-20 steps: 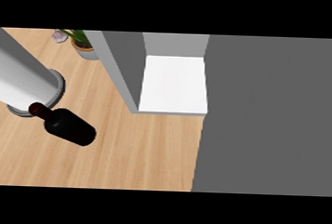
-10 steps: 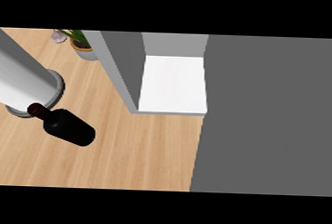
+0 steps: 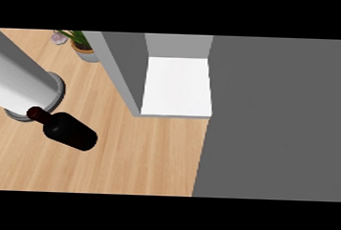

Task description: Pick up the wine, place it into the cabinet and close the cabinet

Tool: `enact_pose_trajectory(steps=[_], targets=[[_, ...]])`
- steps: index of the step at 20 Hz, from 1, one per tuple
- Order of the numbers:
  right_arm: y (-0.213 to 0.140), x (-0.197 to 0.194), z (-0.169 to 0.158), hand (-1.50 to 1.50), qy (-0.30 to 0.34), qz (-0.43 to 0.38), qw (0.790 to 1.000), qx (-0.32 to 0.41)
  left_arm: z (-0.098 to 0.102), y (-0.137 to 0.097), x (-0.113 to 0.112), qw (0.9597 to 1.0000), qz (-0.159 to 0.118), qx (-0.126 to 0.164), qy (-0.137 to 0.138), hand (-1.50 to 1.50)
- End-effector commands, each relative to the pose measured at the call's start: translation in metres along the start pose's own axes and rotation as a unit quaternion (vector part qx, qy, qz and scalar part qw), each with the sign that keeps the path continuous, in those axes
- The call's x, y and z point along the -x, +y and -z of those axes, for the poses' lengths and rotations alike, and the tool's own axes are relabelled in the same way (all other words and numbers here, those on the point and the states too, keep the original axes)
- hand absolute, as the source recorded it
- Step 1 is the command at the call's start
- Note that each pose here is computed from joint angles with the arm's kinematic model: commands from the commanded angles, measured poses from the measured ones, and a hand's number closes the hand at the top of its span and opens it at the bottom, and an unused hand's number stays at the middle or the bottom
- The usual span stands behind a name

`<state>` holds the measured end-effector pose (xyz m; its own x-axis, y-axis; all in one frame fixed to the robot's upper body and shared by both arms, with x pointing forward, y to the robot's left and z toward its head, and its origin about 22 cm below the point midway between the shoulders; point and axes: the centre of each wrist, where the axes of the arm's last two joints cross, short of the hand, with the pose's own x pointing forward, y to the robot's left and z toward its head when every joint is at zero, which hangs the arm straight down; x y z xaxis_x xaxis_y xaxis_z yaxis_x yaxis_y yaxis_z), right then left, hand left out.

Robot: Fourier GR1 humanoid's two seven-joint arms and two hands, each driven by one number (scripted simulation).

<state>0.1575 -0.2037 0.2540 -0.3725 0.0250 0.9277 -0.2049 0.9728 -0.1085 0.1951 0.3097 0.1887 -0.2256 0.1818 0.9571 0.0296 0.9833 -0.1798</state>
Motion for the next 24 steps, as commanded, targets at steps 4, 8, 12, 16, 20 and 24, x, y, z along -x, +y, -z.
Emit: enact_pose_trajectory(steps=[4,8,12,16,20,24], targets=[[0.007,-0.022,-0.014,-1.50,-0.027,0.014,0.999,-0.025,0.003,-0.008,0.031,0.9996,0.011,-0.025,-0.008,-1.50],[-0.004,-0.031,-0.026,-1.50,-0.029,0.008,0.999,-0.024,0.013,0.006,0.035,0.9989,0.018,-0.044,0.000,-1.50],[-0.002,-0.032,-0.037,-1.50,-0.035,0.006,0.999,-0.025,0.000,0.023,0.052,0.9981,0.023,-0.052,0.024,-1.50],[0.004,-0.033,-0.013,-1.50,-0.034,0.008,0.999,-0.030,0.019,0.027,0.086,0.9968,0.043,-0.055,0.038,-1.50],[-0.004,-0.037,-0.019,-1.50,-0.030,0.003,0.999,-0.023,-0.002,0.037,0.097,0.9966,0.036,-0.056,0.048,-1.50],[0.001,-0.036,-0.021,-1.50,-0.032,0.009,0.999,-0.020,-0.012,0.053,0.125,0.9949,0.038,-0.069,0.063,-1.50]])
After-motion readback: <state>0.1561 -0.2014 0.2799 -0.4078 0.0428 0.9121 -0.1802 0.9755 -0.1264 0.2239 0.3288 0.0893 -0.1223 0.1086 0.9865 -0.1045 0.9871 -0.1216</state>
